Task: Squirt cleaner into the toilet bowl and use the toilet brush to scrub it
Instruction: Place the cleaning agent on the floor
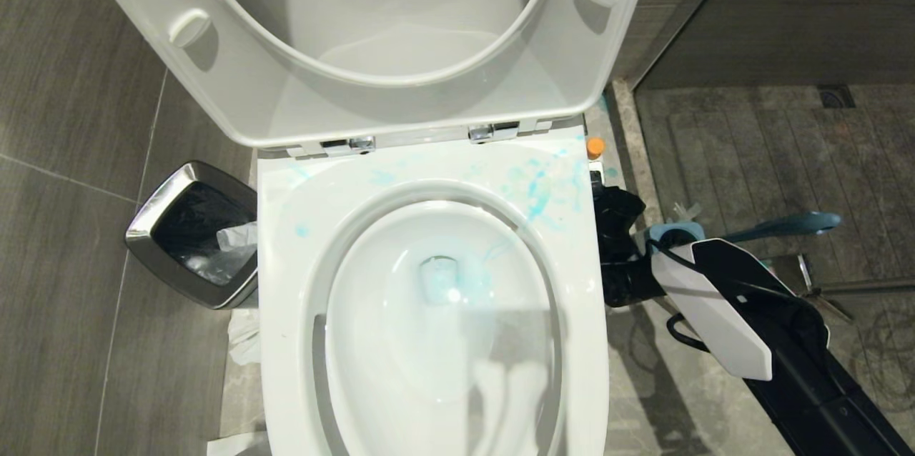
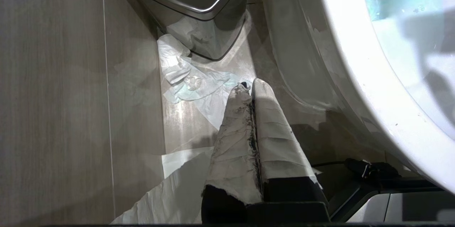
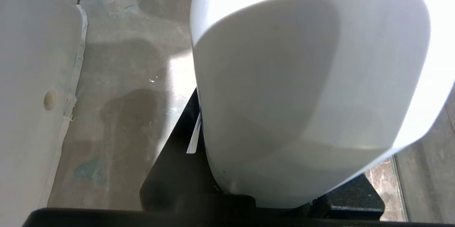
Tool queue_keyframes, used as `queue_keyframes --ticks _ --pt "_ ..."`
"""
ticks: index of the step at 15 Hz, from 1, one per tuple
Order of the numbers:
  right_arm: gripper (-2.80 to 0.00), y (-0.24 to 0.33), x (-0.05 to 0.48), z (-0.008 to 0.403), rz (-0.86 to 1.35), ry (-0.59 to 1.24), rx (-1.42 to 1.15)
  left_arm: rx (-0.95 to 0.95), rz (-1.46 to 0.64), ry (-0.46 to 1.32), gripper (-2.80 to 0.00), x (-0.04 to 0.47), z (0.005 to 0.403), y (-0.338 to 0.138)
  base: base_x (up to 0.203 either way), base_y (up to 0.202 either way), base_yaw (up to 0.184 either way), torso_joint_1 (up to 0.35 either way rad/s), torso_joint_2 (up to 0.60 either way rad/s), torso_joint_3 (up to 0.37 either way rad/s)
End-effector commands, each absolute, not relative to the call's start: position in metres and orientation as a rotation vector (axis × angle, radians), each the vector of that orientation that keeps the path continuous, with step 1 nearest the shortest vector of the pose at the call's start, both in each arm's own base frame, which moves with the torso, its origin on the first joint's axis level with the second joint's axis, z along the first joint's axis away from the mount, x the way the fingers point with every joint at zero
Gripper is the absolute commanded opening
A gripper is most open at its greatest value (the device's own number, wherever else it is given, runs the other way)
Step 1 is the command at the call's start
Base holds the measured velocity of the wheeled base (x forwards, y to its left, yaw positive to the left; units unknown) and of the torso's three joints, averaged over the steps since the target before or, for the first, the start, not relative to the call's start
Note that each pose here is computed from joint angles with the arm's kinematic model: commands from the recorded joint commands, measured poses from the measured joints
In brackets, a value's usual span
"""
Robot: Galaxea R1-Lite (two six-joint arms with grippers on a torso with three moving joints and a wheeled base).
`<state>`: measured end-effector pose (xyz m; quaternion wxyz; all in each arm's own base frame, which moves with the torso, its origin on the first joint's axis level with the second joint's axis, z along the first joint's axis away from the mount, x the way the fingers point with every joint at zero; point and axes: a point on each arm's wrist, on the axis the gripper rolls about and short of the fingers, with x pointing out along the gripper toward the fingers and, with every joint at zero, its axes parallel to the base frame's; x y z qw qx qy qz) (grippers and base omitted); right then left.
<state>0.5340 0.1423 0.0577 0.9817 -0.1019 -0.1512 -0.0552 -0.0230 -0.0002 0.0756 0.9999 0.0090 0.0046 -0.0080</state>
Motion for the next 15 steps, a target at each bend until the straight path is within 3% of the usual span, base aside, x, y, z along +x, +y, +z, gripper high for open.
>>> queue_keyframes --ticks 1,9,15 --pt "0.0 0.143 0.534 0.056 -0.111 -0.306 -0.206 0.018 -0.017 0.011 -2.8 -0.023 0.076 0.0 0.0 0.0 0.0 0.0 0.0 0.0" --pt "0.0 0.139 0.521 0.058 -0.099 -0.247 -0.228 0.018 -0.016 0.011 -2.8 -0.023 0.076 0.0 0.0 0.0 0.0 0.0 0.0 0.0" --pt "0.0 0.12 0.454 0.086 -0.086 -0.128 -0.268 0.018 -0.017 0.011 -2.8 -0.023 0.076 0.0 0.0 0.0 0.0 0.0 0.0 0.0"
